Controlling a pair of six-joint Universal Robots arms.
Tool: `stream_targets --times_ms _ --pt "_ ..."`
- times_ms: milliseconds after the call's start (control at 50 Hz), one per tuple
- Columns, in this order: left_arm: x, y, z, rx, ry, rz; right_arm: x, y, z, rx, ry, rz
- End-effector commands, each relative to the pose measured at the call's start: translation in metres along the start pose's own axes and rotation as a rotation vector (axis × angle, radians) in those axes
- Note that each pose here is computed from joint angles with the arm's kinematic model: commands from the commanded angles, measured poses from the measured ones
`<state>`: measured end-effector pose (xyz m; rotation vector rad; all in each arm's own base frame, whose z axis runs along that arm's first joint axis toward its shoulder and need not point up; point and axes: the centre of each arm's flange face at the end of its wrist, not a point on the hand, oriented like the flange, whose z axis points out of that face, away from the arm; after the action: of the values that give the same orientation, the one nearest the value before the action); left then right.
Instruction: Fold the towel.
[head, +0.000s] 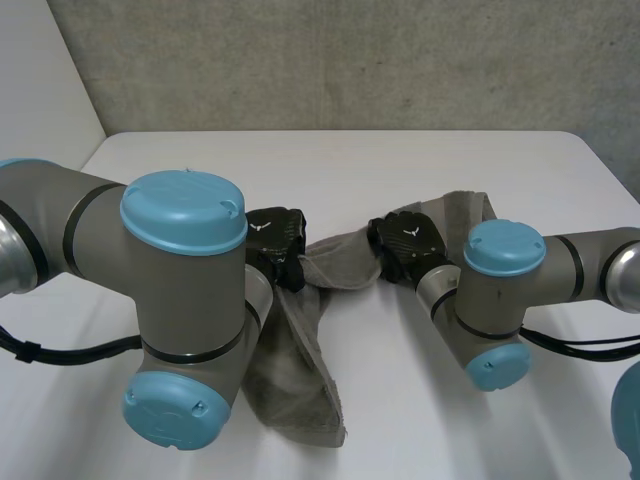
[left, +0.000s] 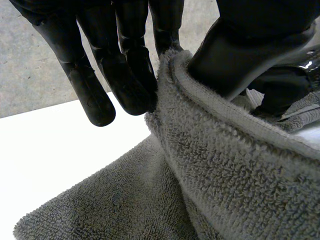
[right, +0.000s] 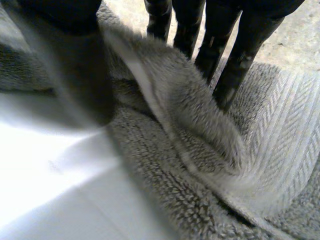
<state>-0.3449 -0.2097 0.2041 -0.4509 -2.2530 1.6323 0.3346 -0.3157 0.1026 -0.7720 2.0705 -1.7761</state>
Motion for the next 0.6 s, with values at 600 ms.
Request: stream_targets --times_ms 600 --pt "-0.035 0.06 0.043 -0.119 -0.069 -0.02 0.034 -0.051 -0.125 -0.416 -0.215 -0.083"
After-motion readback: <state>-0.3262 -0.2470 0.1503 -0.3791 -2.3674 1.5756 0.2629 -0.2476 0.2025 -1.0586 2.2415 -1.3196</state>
